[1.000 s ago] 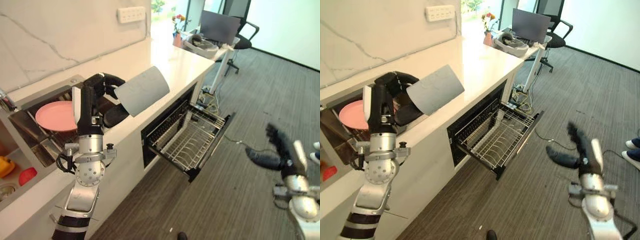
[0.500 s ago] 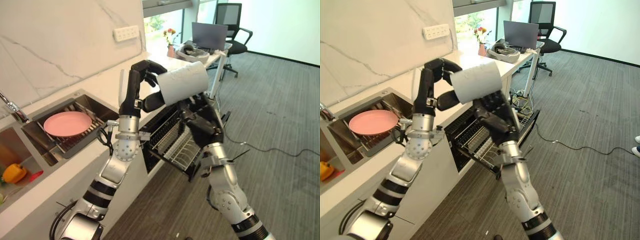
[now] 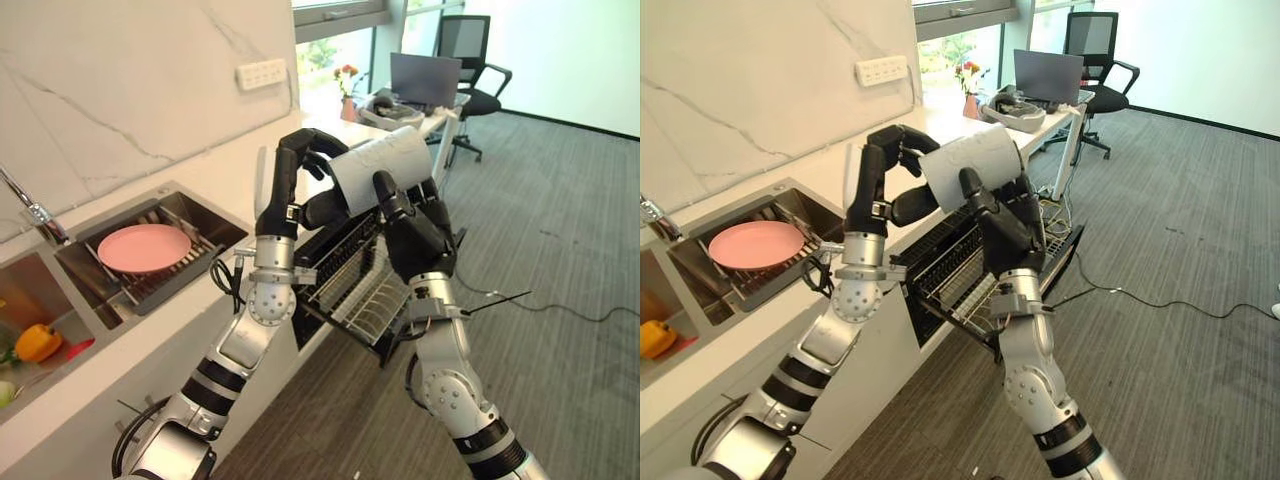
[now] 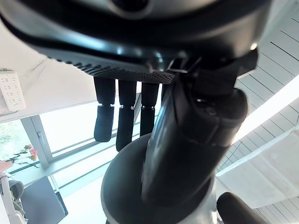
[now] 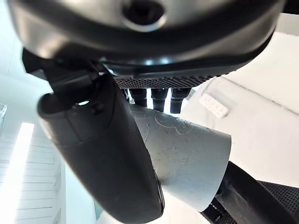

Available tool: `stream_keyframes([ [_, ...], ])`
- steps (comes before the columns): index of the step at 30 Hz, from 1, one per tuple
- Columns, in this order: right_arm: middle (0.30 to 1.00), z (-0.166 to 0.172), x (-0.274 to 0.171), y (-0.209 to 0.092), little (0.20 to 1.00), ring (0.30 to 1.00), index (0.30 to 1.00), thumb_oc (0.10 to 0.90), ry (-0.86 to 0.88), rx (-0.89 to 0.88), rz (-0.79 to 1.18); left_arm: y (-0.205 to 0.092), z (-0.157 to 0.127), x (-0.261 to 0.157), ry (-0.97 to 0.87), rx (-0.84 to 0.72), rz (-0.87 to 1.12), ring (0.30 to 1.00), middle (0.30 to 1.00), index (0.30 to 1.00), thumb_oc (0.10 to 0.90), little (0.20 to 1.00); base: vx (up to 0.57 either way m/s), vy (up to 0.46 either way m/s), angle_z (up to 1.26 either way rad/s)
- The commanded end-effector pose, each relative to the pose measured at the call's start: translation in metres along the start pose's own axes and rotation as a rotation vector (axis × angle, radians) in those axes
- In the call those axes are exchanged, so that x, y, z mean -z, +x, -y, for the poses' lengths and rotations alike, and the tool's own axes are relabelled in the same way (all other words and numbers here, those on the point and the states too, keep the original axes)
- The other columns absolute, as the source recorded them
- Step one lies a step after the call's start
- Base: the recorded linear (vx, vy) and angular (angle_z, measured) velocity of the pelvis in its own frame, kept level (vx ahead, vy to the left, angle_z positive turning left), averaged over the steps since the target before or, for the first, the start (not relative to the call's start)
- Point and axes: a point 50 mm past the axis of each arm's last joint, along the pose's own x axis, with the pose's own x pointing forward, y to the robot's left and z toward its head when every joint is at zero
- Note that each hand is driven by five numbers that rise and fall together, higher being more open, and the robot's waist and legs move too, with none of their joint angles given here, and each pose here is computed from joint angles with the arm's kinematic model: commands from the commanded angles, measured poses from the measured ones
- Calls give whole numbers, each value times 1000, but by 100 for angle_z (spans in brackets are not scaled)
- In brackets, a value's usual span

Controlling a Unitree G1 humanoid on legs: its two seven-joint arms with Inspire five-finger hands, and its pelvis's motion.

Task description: Place the dishes in the dishwasher.

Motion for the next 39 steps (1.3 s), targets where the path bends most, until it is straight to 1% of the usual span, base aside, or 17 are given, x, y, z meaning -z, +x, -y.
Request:
stream_keyframes([
  [1,900,-63,-36,30,900,900,900,800,143,-291,269,17,25,-28,-26,136,187,300,300,300,400,300,2,8,5],
  [3,900,-68,-36,32,900,900,900,800,166,-313,272,11,32,-29,-26,192,199,300,300,300,400,300,0,0,0],
  [4,900,-68,-36,32,900,900,900,800,167,-313,273,11,32,-29,-25,193,200,300,300,300,400,300,-8,10,5],
  [5,900,-73,-34,34,900,900,900,800,179,-349,255,7,39,-31,7,269,234,300,300,300,400,300,-5,6,7],
  [6,900,-76,-34,35,900,900,900,800,185,-379,245,5,42,-33,17,303,255,300,300,300,400,300,-4,6,7],
  [7,634,-79,-35,36,634,634,634,623,184,-404,248,2,45,-34,21,334,270,300,300,300,400,300,0,3,6],
  [8,413,-82,-35,36,413,413,413,475,190,-427,245,-1,47,-35,25,360,283,300,300,300,400,300,1,7,7],
  [9,300,-83,-37,36,300,300,300,400,188,-438,253,-4,48,-35,31,381,287,300,300,300,400,300,5,11,9],
  [11,300,-85,-36,36,300,300,300,400,192,-444,250,-8,50,-34,27,404,284,300,300,300,400,300,4,5,3],
  [15,300,-81,-36,35,300,300,300,400,177,-436,236,-12,48,-30,20,396,259,300,300,300,400,300,3,1,2],
  [17,300,-76,-37,34,300,300,300,400,156,-422,234,-12,45,-30,12,390,252,900,900,900,800,900,0,1,2],
  [23,300,-65,-48,35,300,300,300,400,98,-381,266,-10,36,-23,-32,357,186,900,900,900,800,900,-1,0,1],
  [29,300,-52,-84,38,300,300,300,400,-26,-317,425,-18,19,0,-85,284,27,900,900,900,800,900,0,-1,1],
  [30,300,-45,-94,41,300,300,300,400,-139,-290,444,-25,11,10,-63,284,-19,900,900,900,800,900,-32,-22,1],
  [31,300,-46,-94,41,300,300,300,400,-141,-290,444,-25,11,10,-63,283,-19,900,900,900,800,900,-37,-22,2],
  [35,300,-28,-120,50,300,300,300,400,-485,-247,431,-42,-3,28,-24,308,-110,900,900,900,800,900,0,0,0],
  [39,300,0,-142,62,300,300,300,400,-978,-174,316,-70,-11,42,-18,397,-213,900,900,900,800,900,-8,-2,0],
])
